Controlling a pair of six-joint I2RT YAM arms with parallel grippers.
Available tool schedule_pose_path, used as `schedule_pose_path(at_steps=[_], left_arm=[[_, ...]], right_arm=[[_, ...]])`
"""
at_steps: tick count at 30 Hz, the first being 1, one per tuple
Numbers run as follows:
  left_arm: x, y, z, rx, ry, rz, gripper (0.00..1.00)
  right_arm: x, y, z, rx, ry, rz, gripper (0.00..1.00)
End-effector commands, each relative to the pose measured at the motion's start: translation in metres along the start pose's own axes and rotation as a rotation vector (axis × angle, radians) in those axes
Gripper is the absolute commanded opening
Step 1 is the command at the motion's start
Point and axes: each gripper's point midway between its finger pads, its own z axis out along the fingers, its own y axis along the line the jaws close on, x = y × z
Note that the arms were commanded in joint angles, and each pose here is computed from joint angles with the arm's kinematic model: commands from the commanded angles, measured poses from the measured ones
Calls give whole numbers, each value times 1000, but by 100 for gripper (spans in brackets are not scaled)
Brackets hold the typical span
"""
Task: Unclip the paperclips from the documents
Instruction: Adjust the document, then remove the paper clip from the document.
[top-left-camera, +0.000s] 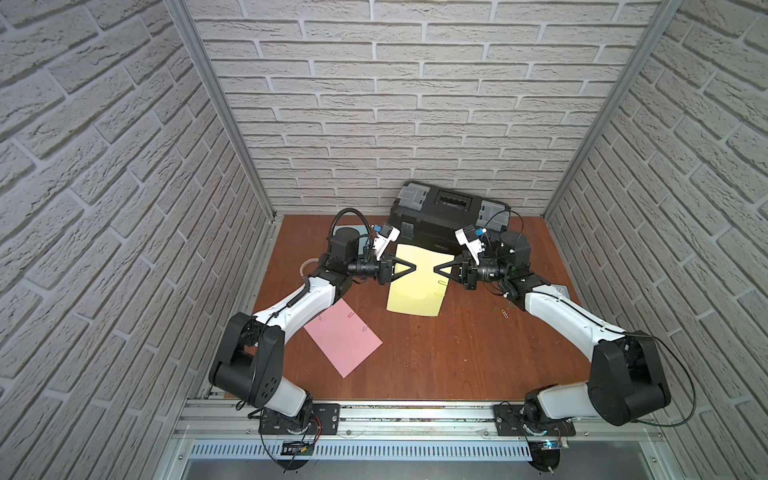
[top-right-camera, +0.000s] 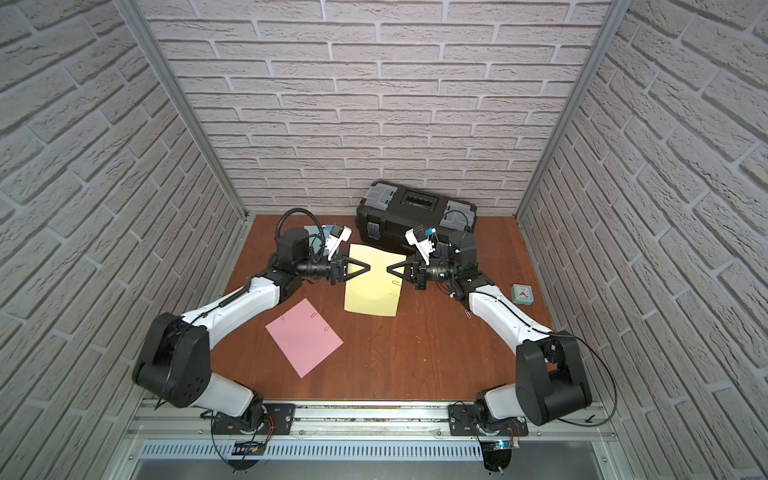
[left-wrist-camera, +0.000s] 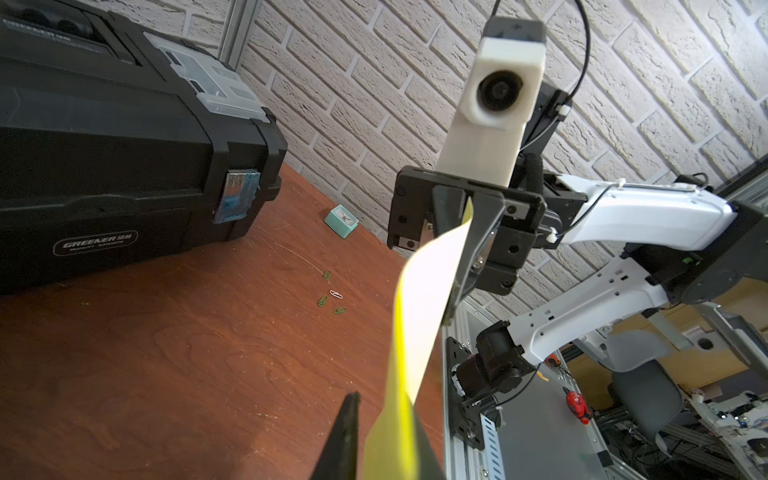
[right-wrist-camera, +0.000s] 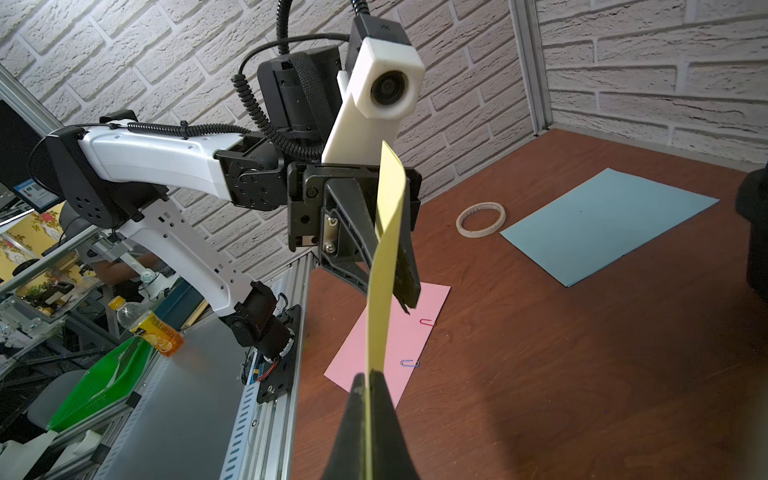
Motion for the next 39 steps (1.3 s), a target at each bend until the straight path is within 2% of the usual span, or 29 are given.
schedule_pose_path(at_steps=[1, 3, 5, 6, 7, 9, 12, 14, 22, 30, 39], left_arm=[[-13, -12, 2, 57, -45, 46, 7], [-13, -12, 2, 61, -47, 43, 0], [-13, -13, 2, 63, -46, 44, 0], [-13, -13, 1, 60, -49, 46, 0], [-14, -13, 0, 55, -52, 48, 0], [-15, -13, -2, 51, -63, 53, 0], [-20, -14, -6, 55, -85, 55, 0], [-21, -15, -8, 60, -91, 57, 0], [-21, -17, -13, 60, -93, 59, 0], [-19, -16, -17, 48, -89, 60, 0], [-20, -14, -21, 37, -96, 65, 0]], right_arm=[[-7, 4, 1, -10, 3, -42, 3], [-7, 2, 1, 0, 3, -41, 4], [-7, 1, 1, 3, 4, -39, 7], [-6, 1, 1, 3, 7, -35, 11], [-4, 1, 1, 3, 16, -33, 21], [0, 1, 1, 0, 35, -32, 33], [10, 2, 1, -2, 75, -33, 43], [12, 0, -1, 7, 88, -38, 45], [17, -9, -4, 26, 104, -30, 45], [14, -10, -8, 32, 92, -27, 42], [14, -11, -9, 20, 88, -7, 26]])
